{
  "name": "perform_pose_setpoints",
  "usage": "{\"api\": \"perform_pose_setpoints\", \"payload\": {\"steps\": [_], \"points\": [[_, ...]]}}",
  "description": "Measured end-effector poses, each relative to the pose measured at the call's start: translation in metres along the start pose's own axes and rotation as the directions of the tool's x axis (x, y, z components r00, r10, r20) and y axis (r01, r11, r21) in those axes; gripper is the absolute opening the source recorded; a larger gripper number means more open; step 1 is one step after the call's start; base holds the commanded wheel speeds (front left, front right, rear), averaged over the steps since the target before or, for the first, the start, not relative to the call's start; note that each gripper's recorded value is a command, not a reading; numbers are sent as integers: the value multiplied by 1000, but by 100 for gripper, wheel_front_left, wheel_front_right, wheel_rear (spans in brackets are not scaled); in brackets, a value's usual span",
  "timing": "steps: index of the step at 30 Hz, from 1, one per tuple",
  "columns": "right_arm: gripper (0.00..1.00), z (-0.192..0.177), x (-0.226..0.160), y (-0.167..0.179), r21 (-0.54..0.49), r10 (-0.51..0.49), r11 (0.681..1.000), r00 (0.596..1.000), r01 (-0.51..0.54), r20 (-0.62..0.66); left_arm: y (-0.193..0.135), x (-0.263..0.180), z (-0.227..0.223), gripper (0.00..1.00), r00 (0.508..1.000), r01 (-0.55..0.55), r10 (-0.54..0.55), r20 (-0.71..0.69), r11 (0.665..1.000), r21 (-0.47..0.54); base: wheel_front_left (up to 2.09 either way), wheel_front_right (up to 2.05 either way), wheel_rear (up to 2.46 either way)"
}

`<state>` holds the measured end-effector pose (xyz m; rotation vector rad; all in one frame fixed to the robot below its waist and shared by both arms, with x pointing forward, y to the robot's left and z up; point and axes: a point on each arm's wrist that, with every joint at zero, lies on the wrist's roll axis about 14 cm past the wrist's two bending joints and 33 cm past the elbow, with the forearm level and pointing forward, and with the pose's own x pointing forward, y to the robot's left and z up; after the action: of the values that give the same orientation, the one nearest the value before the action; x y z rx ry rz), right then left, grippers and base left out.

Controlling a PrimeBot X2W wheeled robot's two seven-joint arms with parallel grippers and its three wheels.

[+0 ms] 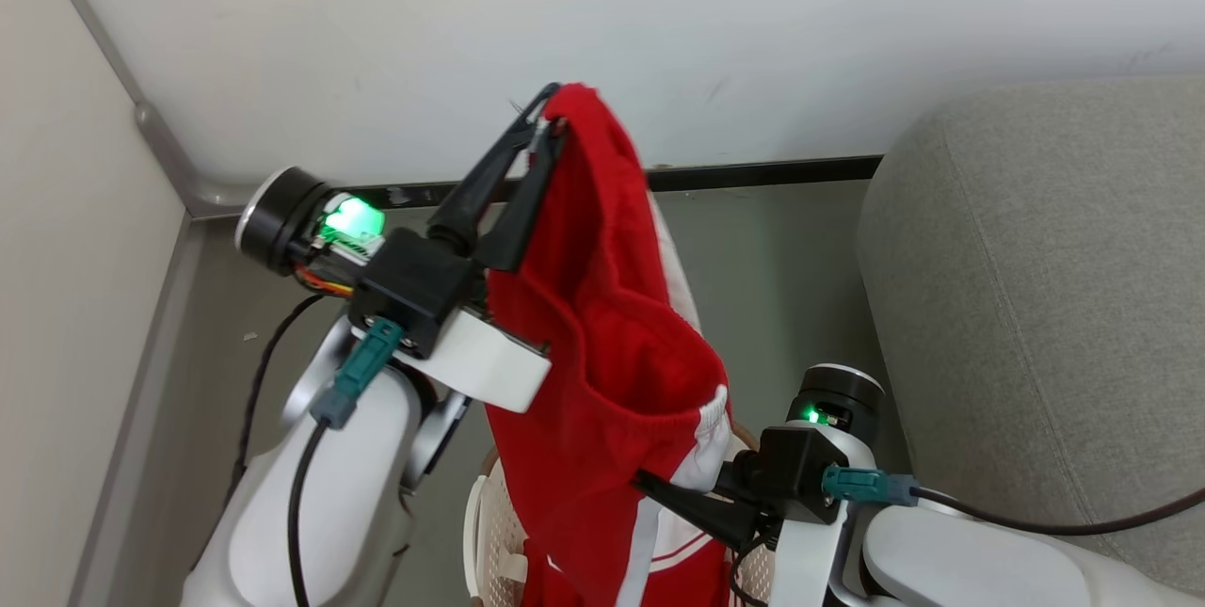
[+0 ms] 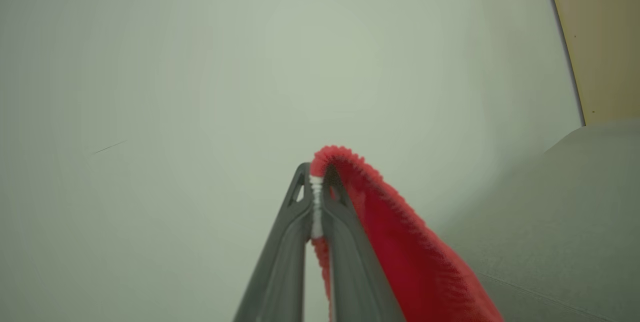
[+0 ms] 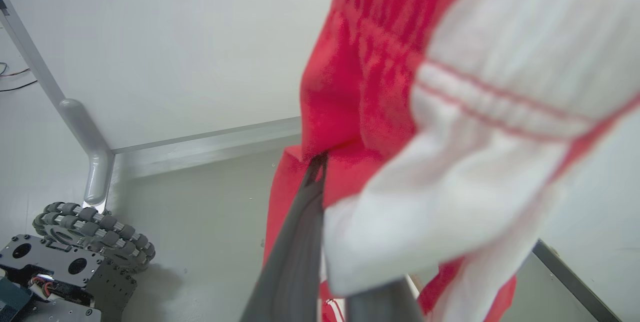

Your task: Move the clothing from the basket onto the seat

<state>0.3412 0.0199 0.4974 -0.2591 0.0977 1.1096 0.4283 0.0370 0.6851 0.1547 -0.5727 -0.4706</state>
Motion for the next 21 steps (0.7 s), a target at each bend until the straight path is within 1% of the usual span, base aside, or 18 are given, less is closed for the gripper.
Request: {"api": "perform_pose_setpoints", "payload": {"steps": [4, 8, 13, 19, 20, 21], "points": [[0, 2, -2, -2, 12, -9, 1000, 1000, 9, 24, 15, -10, -32, 0, 994, -45, 44, -102, 999, -7, 0, 0, 0], [0, 5, -6, -6, 40, -30, 999, 998, 28, 52, 16, -19, -56, 0, 983, -65, 56, -174, 997, -46, 0, 0, 0], [0, 14, -13, -23, 69, -90, 994, 991, 84, 94, 13, -27, -78, 0, 970, -83, 61, -237, 993, -86, 0, 0, 0], [0, 28, -25, -51, 108, -186, 979, 971, 171, 148, 6, -35, -96, 0, 955, -117, 67, -288, 980, -160, 0, 0, 0], [0, 32, -30, -62, 118, -221, 972, 962, 204, 159, 4, -35, -99, 16, 953, -125, 65, -295, 975, -186, 0, 0, 0], [0, 34, -33, -68, 122, -240, 967, 957, 222, 165, 2, -37, -101, 46, 952, -126, 62, -300, 972, -200, 0, 0, 0]]}}
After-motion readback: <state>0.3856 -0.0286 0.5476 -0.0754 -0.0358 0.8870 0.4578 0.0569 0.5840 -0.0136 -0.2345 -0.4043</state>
